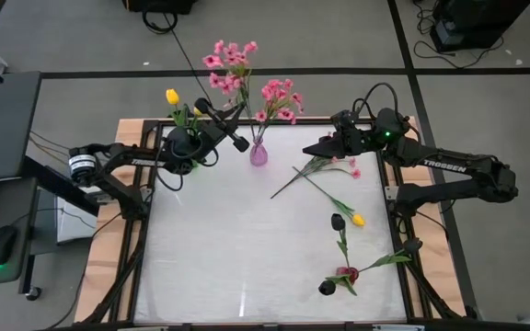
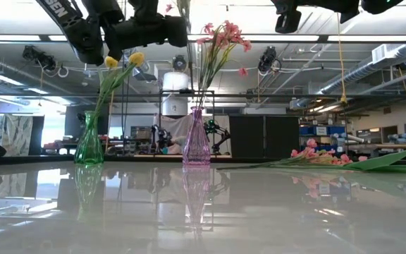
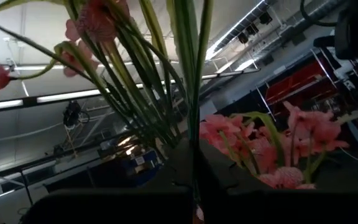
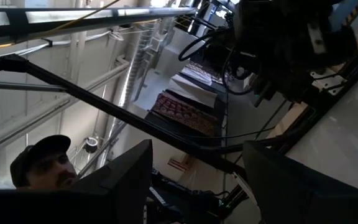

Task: Sort flowers into vase by color
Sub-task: Put the bottom pink flower into the purple vase

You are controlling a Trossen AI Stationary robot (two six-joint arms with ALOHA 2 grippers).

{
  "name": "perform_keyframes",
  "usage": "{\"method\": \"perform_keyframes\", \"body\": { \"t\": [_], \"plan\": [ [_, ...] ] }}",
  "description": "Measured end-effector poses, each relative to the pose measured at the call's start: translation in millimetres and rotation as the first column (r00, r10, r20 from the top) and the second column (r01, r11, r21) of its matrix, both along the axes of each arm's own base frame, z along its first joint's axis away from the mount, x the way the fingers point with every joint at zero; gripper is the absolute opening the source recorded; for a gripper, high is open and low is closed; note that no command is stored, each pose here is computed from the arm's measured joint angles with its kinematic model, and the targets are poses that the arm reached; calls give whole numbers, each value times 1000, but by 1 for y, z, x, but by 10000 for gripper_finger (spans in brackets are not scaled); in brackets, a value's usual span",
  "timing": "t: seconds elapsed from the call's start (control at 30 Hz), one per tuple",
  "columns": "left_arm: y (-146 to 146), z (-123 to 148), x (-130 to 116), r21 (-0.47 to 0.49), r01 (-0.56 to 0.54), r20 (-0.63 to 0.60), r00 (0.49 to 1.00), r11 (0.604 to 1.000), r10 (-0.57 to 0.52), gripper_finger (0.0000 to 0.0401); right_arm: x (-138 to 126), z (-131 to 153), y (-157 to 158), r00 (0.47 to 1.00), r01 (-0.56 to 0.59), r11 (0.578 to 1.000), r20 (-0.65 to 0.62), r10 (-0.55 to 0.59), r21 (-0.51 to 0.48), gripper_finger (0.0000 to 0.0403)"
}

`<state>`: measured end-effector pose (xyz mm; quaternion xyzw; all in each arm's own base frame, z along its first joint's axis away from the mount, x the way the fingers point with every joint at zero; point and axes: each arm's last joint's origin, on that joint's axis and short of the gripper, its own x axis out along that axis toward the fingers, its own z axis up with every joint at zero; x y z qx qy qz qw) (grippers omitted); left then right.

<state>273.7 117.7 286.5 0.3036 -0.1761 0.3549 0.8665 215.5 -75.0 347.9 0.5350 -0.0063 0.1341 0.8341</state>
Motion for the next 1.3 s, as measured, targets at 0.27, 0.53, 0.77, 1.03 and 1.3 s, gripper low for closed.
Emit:
{"method": "perform_keyframes", "body": {
  "t": [0.27, 0.53, 0.77, 1.03, 1.3],
  "plan": [
    [5, -15, 8, 10, -1, 11, 1000, 1000, 1, 9, 0, 0, 0, 1000, 0, 1000, 0, 0, 0, 258],
    [10, -16, 6, 11, -18, 9, 1000, 1000, 18, 9, 0, 0, 0, 1000, 0, 1000, 0, 0, 0, 258],
    [12, -19, 7, -5, -18, -24, 1000, 1000, 18, 9, 0, 0, 0, 1000, 0, 1000, 0, 0, 0, 258],
    [14, -26, 11, -21, -16, -49, 999, 1000, 15, 9, 0, 0, 0, 1000, 0, 1000, 0, 0, 0, 258],
    [14, -30, 13, -45, -15, -102, 995, 999, 10, 9, 0, 0, 0, 1000, 0, 1000, 0, 0, 0, 258]
  ]
}}
